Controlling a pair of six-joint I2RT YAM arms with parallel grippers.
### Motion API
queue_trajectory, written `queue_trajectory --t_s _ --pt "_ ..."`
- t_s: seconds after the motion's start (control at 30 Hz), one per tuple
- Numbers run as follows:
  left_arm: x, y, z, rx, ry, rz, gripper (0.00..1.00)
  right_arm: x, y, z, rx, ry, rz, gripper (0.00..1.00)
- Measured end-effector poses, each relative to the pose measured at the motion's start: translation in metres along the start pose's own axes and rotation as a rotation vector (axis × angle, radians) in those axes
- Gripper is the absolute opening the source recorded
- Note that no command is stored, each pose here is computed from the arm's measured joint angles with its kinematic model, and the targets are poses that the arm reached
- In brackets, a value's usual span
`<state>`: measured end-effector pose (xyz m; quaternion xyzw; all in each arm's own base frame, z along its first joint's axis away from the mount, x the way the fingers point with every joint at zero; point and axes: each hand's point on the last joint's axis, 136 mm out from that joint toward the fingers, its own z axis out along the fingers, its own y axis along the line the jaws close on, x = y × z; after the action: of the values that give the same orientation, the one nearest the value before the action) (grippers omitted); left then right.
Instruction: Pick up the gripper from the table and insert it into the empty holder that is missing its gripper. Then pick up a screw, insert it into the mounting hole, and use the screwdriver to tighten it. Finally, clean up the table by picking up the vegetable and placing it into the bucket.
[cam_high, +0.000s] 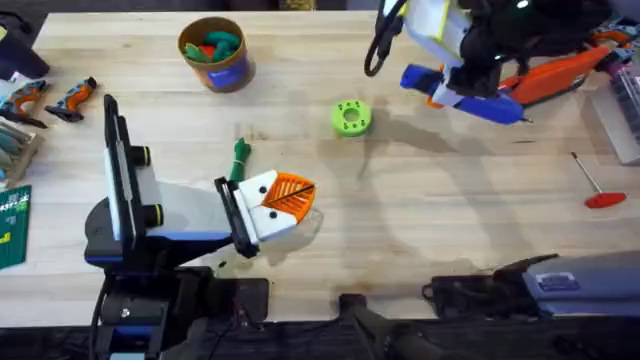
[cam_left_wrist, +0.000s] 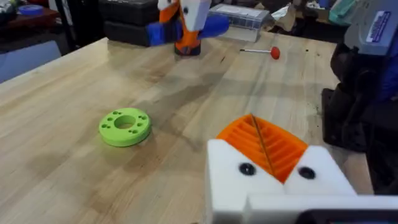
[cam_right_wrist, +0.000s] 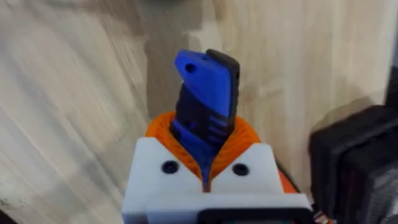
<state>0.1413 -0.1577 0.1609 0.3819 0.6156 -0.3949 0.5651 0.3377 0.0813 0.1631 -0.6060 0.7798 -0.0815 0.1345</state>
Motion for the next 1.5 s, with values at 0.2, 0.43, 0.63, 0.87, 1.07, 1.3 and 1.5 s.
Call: queue_trajectory --t_s 0.2,0.43,0.63,0.87,1.07,1.3,1.5 --pt "0.000 0.000 0.000 0.000 0.000 0.000 0.004 0.017 -0.006 0.062 -0.106 0.085 0.005 0.026" --pt "0.000 0.000 0.000 0.000 0.000 0.000 0.004 0.020 0.002 0.113 -0.196 0.127 -0.007 0.026" --pt "0.000 0.000 0.000 0.000 0.000 0.000 0.004 0.027 0.008 0.127 -0.236 0.151 -0.001 0.426" --pt "0.000 0.000 0.000 0.000 0.000 0.000 0.004 0.042 0.008 0.123 -0.251 0.179 0.041 0.973" --pt "0.000 0.000 0.000 0.000 0.000 0.004 0.820 0.036 -0.005 0.093 -0.161 0.151 0.121 0.975" --pt "0.000 0.000 0.000 0.000 0.000 0.003 0.985 0.011 -0.024 0.000 0.074 0.004 0.270 0.975" --pt "-0.004 0.016 -0.001 -0.092 -0.013 0.022 0.985 0.006 -0.023 -0.064 0.203 -0.125 0.486 0.975"
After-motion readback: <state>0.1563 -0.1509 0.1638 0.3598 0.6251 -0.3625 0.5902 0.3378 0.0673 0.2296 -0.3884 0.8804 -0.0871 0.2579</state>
